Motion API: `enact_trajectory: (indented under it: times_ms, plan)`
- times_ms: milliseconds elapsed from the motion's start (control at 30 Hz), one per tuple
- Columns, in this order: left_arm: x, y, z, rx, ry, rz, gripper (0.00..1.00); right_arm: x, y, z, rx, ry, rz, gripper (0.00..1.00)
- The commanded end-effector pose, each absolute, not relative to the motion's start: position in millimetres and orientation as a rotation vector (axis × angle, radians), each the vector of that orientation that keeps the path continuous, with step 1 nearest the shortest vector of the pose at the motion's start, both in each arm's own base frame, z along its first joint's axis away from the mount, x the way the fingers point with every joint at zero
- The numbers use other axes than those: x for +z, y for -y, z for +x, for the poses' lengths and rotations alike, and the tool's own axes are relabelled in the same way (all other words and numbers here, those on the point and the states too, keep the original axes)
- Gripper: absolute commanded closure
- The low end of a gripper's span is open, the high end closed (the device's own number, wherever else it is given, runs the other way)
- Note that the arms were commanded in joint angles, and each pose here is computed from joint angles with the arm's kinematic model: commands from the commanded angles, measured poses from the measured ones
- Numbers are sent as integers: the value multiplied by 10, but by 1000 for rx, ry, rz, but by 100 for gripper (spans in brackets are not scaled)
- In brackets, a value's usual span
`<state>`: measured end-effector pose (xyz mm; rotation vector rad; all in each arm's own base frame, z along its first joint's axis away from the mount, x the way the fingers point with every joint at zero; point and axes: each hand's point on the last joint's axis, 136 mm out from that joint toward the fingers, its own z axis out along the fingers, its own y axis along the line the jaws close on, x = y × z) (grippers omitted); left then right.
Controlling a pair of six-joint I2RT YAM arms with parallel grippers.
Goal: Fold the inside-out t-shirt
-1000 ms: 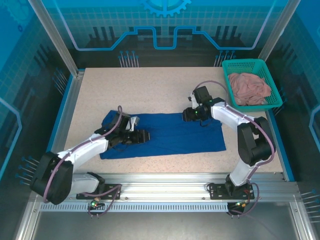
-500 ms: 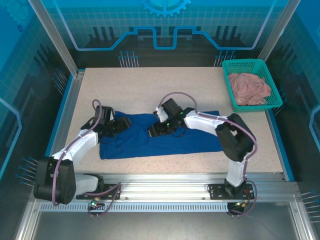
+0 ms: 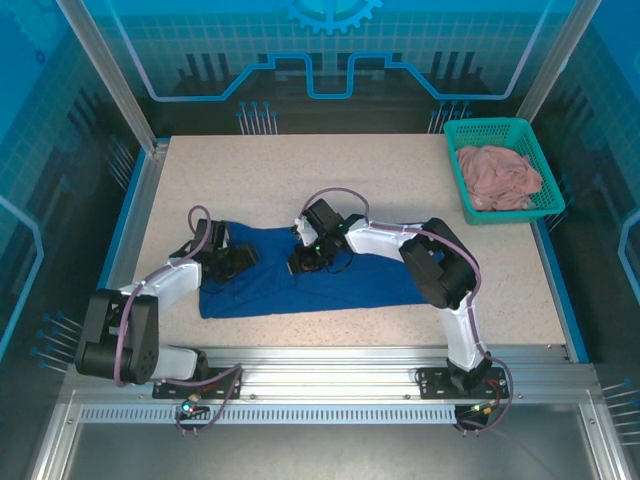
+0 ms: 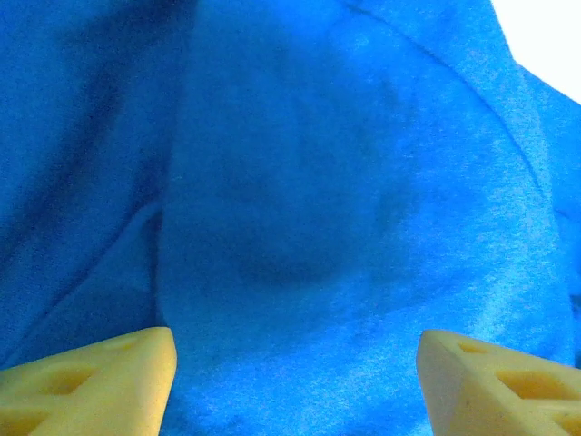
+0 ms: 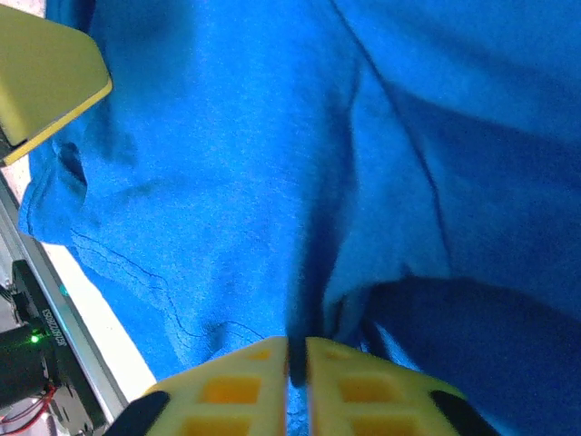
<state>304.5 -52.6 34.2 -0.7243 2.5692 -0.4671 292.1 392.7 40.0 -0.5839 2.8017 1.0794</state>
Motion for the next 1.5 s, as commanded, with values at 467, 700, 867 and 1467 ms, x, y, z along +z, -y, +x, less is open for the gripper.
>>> enact_trajectory:
  times_ms: [467,700,867,1467]
  plan:
    - [440,324,3094,-361,-2520,-723,26,417,-3683,2594,1007,-2926,-540,85]
    - [699,42,3125,-295,-2436,-813,6,607,-3568,2745,1000,-2845,-578,53]
    - [653,-238,3107,-224,-2444,-933,1,661,-3442,2802,1096,-2796,-549,49]
    - [109,68,3171,-375,-2753,-829,1,682,-3084,2917,1208,-2740,-426,44]
